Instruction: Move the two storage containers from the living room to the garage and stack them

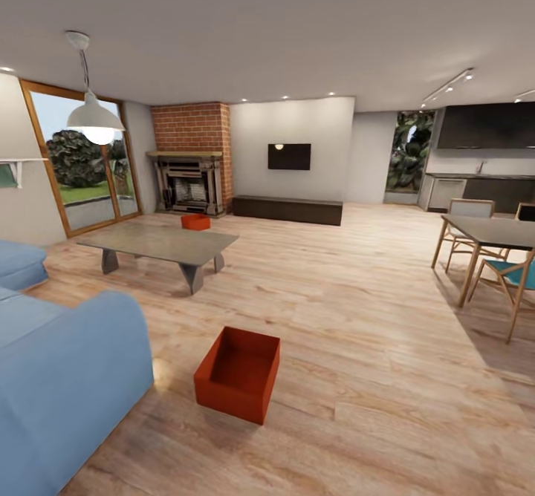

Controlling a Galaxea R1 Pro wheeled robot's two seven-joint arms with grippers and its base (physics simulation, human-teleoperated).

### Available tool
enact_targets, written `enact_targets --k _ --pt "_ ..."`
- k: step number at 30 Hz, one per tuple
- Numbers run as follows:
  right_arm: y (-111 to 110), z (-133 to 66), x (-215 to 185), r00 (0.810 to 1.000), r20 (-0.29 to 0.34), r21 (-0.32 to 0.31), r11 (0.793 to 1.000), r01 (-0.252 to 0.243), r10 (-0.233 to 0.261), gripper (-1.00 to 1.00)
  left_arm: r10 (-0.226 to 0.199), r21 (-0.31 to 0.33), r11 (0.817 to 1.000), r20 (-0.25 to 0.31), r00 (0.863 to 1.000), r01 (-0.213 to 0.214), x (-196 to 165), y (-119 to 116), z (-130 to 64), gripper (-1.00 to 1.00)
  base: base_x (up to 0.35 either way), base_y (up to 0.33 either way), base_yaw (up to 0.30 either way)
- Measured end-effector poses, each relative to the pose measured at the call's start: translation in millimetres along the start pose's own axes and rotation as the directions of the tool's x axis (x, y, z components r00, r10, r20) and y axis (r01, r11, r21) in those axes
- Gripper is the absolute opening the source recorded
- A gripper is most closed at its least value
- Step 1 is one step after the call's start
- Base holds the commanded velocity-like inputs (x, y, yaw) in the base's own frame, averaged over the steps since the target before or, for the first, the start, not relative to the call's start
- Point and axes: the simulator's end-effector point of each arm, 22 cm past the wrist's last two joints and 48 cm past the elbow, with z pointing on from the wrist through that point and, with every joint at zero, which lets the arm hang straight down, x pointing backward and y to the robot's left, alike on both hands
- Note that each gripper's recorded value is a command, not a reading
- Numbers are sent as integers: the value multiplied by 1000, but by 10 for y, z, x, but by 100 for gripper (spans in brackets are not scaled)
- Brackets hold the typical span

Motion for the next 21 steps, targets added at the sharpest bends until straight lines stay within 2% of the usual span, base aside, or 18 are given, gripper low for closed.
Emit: enact_targets --k 16,21 --pt "13 0 -6 1000 2 0 1000 -3 3 100 0 -1 1000 0 1000 0 0 2 0 100 323 0 2" --pt "5 0 -7 1000 2 3 1000 -3 3 100 -1 -1 1000 0 1000 1 0 2 0 100 323 0 172"
